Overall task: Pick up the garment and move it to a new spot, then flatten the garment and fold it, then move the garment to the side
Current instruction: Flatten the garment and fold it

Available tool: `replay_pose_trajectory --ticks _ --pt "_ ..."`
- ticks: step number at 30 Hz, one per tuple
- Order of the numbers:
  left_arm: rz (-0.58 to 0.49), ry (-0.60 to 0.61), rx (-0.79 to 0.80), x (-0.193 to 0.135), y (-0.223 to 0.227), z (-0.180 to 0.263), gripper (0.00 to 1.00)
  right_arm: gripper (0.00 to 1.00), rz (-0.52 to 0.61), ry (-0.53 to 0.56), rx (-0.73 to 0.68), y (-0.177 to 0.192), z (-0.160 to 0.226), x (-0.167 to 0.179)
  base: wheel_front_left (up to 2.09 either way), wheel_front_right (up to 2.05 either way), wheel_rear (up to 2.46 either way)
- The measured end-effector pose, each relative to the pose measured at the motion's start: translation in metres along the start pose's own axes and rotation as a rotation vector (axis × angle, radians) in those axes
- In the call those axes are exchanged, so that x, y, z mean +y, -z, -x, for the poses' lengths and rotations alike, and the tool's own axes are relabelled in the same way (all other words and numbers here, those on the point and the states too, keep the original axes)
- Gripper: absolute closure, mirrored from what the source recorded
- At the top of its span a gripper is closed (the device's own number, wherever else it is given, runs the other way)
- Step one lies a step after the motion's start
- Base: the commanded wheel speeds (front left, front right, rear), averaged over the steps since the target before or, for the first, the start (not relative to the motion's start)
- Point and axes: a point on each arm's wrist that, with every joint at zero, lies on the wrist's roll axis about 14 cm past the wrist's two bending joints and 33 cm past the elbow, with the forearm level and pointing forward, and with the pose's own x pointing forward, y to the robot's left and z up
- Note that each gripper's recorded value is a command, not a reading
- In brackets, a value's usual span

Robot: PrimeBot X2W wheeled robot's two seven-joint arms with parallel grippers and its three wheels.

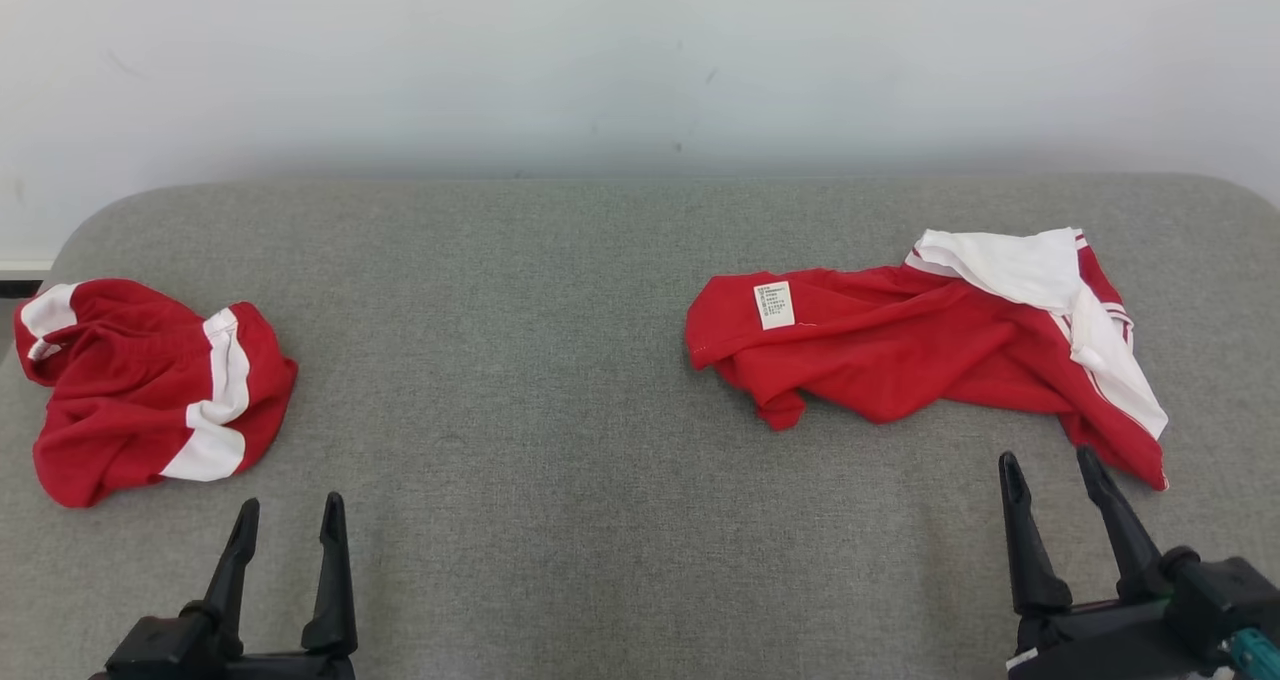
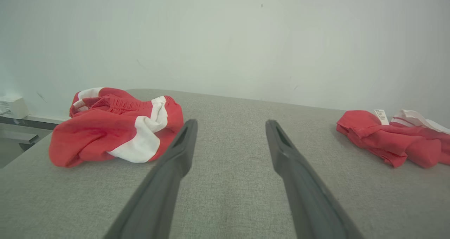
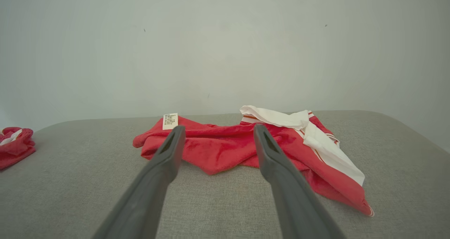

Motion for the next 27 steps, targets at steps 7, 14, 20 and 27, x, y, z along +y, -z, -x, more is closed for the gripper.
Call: replay_pose_trajectory --ticks 7,14,20,27 --pt "-0.029 0.0 0.014 0.001 0.003 0.005 0.0 0.0 -0.015 0.007 0.009 0.005 0.011 0.007 0.0 0.0 0.0" --pt "-0.038 0.006 0.032 0.001 0.008 0.011 0.0 0.0 -0.015 -0.005 0.002 0.003 0.012 0.015 0.0 0.0 0.0" --pt "-0.037 0.01 0.038 0.0 0.01 0.011 0.0 0.0 -0.017 -0.01 0.005 0.004 0.011 0.018 0.0 0.0 0.0" --pt "-0.045 0.104 -0.013 -0.029 -0.003 -0.027 0.0 0.0 -0.023 -0.002 0.007 0.006 0.005 0.015 0.0 0.0 0.0"
